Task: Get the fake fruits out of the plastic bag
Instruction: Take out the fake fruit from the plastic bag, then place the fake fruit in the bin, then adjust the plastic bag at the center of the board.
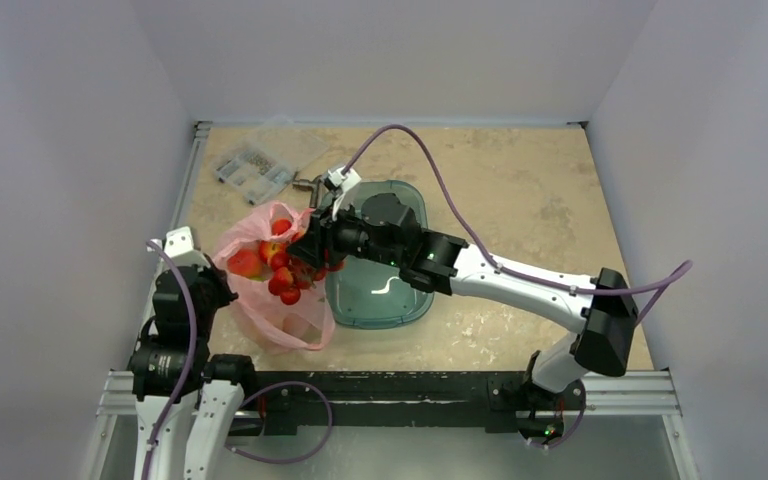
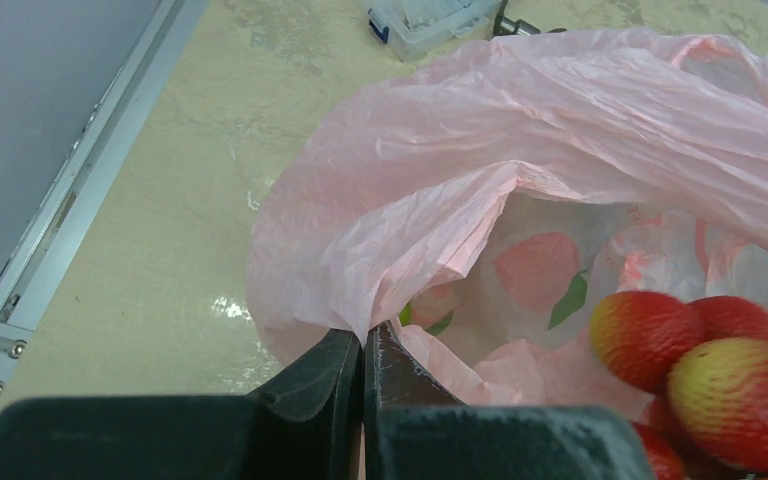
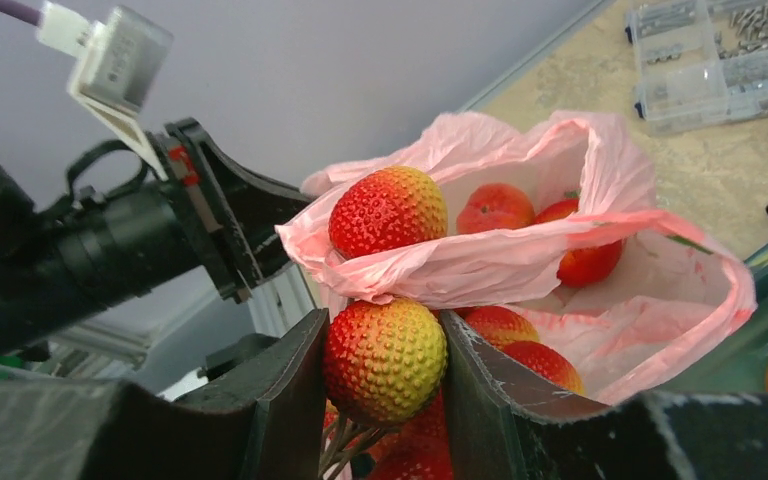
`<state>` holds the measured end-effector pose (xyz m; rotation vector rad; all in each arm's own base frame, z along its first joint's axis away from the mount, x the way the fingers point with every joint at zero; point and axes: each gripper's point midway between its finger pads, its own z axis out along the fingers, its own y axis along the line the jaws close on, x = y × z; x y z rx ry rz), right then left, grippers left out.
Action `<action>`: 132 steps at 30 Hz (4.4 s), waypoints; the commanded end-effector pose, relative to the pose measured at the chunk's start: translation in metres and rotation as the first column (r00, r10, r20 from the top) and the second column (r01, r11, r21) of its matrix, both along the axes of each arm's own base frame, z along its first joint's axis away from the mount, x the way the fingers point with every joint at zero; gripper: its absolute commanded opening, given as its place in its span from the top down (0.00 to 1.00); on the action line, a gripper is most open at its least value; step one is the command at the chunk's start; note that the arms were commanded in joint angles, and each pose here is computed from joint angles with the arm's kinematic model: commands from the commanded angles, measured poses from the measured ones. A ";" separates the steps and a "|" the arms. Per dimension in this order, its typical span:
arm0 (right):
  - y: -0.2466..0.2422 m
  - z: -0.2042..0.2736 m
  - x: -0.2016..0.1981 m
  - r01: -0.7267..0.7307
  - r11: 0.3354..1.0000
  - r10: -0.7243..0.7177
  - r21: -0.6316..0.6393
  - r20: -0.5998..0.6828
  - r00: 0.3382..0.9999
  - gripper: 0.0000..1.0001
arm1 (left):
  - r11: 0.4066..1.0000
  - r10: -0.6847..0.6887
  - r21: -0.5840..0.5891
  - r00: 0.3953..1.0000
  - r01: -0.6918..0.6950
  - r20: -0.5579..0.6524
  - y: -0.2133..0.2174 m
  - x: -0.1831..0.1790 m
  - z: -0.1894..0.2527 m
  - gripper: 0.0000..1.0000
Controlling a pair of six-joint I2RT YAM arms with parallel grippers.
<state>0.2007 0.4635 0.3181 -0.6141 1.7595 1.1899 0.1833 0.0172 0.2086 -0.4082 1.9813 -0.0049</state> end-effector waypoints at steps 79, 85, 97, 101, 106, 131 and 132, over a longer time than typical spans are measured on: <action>-0.034 -0.093 0.063 0.177 0.968 -0.167 -0.176 0.073 0.983 0.46 | 1.000 0.015 0.004 0.999 -0.015 0.044 0.002 0.003 0.012 1.00; 0.004 -0.102 0.016 0.030 0.997 -0.029 -0.067 0.013 0.999 0.53 | 1.000 0.010 0.001 0.999 -0.010 0.053 0.002 0.003 0.014 1.00; 0.087 -0.121 0.042 -0.031 0.997 0.027 -0.069 -0.051 0.998 0.51 | 0.988 -0.148 -0.032 0.986 0.151 0.083 -0.026 0.010 0.017 1.00; 0.112 -0.137 0.051 -0.057 0.993 0.050 -0.105 -0.072 0.996 0.46 | 0.976 -0.205 -0.047 0.973 0.211 0.110 -0.037 0.012 0.021 1.00; 0.125 -0.168 0.045 -0.112 0.980 0.091 -0.164 -0.126 0.988 0.41 | 0.975 -0.210 -0.039 0.967 0.218 0.145 -0.038 0.017 0.026 1.00; 0.111 -0.211 -0.004 -0.230 0.913 0.191 -0.336 -0.146 0.971 0.03 | 0.988 -0.150 -0.038 0.987 0.153 0.055 -0.027 0.017 0.011 1.00; 0.110 -0.196 -0.014 -0.274 0.915 0.240 -0.296 -0.147 0.960 0.05 | 0.988 -0.147 -0.037 0.988 0.149 0.056 -0.027 0.018 0.011 1.00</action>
